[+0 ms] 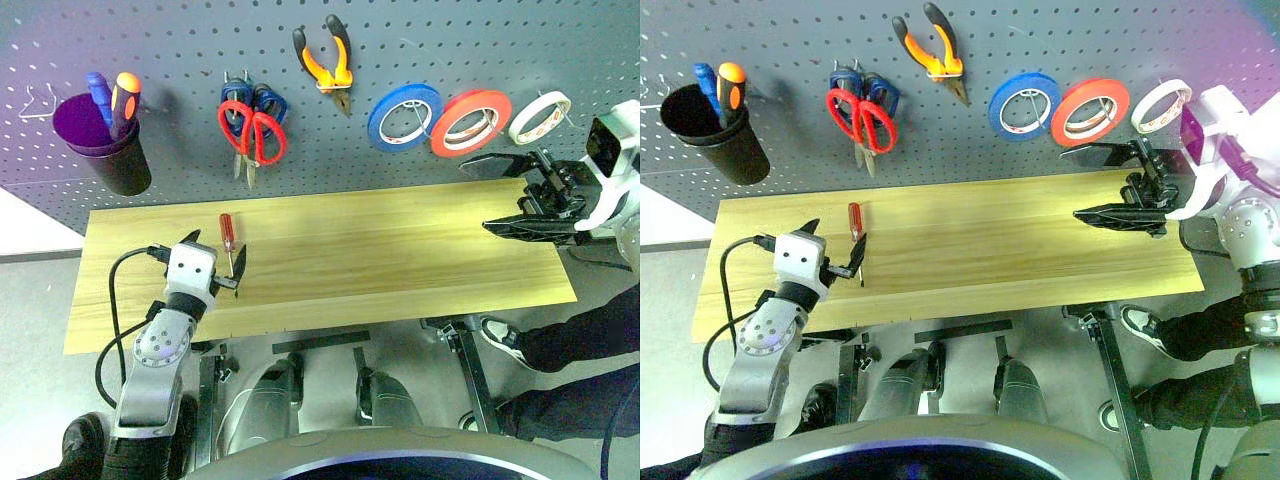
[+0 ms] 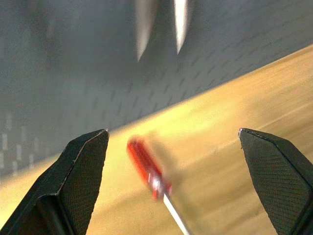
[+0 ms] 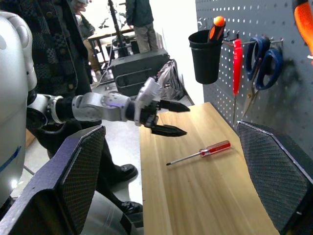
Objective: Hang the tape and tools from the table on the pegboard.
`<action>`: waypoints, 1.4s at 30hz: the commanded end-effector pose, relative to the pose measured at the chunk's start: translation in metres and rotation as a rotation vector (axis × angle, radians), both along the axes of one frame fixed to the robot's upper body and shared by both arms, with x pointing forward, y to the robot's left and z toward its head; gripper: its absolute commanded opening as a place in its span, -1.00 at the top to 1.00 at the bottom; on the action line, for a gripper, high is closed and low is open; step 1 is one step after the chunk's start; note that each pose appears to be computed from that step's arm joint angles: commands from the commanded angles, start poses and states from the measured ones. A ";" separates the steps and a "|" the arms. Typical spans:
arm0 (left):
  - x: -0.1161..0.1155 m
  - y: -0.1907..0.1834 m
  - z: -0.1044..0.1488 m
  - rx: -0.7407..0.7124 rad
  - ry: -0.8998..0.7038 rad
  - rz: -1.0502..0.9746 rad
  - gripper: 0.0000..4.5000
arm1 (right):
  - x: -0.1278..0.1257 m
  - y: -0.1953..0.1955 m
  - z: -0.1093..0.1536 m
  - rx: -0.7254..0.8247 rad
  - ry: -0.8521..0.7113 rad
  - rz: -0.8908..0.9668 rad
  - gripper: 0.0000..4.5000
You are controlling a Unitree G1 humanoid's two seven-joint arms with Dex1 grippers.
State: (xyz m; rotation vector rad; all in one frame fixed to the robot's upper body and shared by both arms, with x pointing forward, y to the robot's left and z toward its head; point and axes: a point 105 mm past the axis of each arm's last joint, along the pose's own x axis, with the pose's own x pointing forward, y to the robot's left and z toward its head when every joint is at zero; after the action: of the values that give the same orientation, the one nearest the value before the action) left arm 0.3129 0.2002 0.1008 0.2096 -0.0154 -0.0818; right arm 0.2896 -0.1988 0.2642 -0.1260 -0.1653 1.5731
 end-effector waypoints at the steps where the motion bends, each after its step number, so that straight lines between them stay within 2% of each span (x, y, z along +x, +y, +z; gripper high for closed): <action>1: 0.003 0.020 -0.007 -0.039 0.039 0.097 -0.98 | -0.004 0.002 0.011 -0.001 -0.050 0.022 -1.00; 6: 0.030 0.029 -0.016 -0.116 0.070 0.147 -0.98 | -0.006 0.002 0.010 -0.006 -0.046 0.026 -1.00; 15: 0.066 0.020 -0.009 -0.151 0.081 0.152 -0.98 | -0.009 0.000 0.009 -0.019 -0.040 0.025 -1.00; 25: 0.076 0.013 -0.025 -0.200 0.193 0.219 -0.98 | -0.012 -0.001 0.007 -0.034 -0.025 0.024 -1.00; 33: 0.091 0.003 -0.025 -0.162 0.213 0.212 -0.98 | -0.016 -0.001 0.008 -0.035 -0.020 0.034 -1.00; 42: 0.094 0.000 -0.030 -0.165 0.234 0.227 -0.98 | -0.021 0.003 0.000 -0.057 -0.035 0.057 -1.00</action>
State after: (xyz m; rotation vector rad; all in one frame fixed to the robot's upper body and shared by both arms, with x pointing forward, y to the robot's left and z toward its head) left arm 0.4038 0.2024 0.0607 0.0321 0.2701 0.1187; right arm 0.2761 -0.1942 0.2533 -0.1486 -0.1033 1.6201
